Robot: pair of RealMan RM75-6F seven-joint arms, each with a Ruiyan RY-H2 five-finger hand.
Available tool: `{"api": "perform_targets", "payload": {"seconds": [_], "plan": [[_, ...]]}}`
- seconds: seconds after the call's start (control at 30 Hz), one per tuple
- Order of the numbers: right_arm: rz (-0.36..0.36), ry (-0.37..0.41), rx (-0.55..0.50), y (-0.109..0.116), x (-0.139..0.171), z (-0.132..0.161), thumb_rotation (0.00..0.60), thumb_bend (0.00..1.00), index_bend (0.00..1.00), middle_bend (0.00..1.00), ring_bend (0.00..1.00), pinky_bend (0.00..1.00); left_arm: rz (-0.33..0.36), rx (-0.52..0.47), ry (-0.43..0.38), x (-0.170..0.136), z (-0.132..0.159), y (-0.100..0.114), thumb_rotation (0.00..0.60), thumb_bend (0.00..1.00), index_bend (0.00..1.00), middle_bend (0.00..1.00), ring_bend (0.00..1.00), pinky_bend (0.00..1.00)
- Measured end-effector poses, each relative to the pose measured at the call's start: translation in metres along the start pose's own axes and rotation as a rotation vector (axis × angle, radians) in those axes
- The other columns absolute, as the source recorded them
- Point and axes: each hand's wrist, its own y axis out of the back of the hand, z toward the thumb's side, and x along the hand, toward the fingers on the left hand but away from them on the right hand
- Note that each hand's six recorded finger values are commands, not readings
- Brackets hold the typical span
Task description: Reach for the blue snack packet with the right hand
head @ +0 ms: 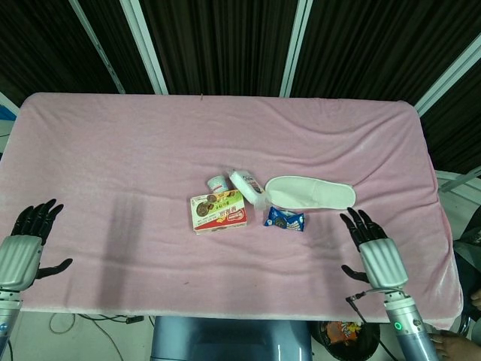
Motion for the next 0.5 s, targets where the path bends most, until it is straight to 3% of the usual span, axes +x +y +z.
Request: {"api": "perform_targets", "payload": {"seconds": [0.1, 0.5], "plan": [[0.036, 0.008, -0.026, -0.012, -0.018, 0.017, 0.600, 0.14, 0.11, 0.17, 0.12, 0.24, -0.004, -0.003, 0.002, 0.001, -0.001, -0.001, 0.600, 0.00, 0.00, 0.00, 0.00, 0.00], [0.115, 0.027, -0.048, -0.068, -0.086, 0.074, 0.600, 0.20, 0.19, 0.21, 0.16, 0.28, -0.014, -0.036, 0.020, 0.004, -0.005, 0.000, 0.600, 0.00, 0.00, 0.00, 0.00, 0.00]]}}
